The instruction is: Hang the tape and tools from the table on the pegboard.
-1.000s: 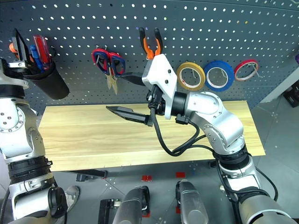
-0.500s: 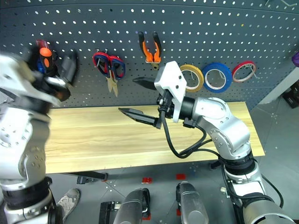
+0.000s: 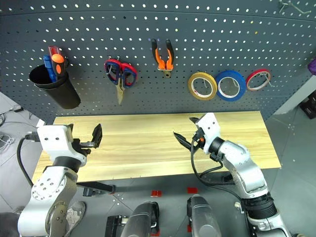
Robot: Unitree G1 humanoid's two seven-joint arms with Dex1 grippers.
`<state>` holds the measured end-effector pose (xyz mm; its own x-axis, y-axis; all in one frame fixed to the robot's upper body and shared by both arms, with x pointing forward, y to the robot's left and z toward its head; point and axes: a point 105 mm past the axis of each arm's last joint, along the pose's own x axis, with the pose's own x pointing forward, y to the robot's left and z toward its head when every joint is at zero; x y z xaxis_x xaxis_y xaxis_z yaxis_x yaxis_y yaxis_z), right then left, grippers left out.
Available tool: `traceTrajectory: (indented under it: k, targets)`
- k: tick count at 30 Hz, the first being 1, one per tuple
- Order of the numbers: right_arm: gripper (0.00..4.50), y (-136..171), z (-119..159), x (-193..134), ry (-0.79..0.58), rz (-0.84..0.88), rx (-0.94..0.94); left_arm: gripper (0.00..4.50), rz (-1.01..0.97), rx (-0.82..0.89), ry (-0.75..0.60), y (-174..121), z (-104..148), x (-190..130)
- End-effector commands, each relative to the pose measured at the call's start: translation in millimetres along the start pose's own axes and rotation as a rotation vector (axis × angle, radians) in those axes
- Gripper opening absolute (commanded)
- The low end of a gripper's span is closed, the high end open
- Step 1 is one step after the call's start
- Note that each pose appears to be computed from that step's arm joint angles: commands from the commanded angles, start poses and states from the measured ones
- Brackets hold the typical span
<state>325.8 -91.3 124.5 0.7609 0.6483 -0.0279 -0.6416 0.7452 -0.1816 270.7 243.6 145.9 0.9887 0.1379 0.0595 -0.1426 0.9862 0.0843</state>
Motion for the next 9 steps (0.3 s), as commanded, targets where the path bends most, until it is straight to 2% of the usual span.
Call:
traceTrajectory:
  k: [1, 5, 9]
  targets:
    - [4.5, -21.6, -23.8, -6.5, 0.021, -0.158, -0.031, 4.19, 0.069, 0.035, -0.003, 17.6, -10.6, -8.9]
    - [4.5, -39.0, -65.9, -16.1, 0.098, -0.281, -0.04, 4.19, 0.161, 0.029, 0.048, 36.0, -36.0, -19.0]
    - [4.5, -56.0, -87.0, -22.5, 0.144, -0.34, -0.007, 4.19, 0.187, 0.052, 0.053, 44.8, -46.7, -24.8]
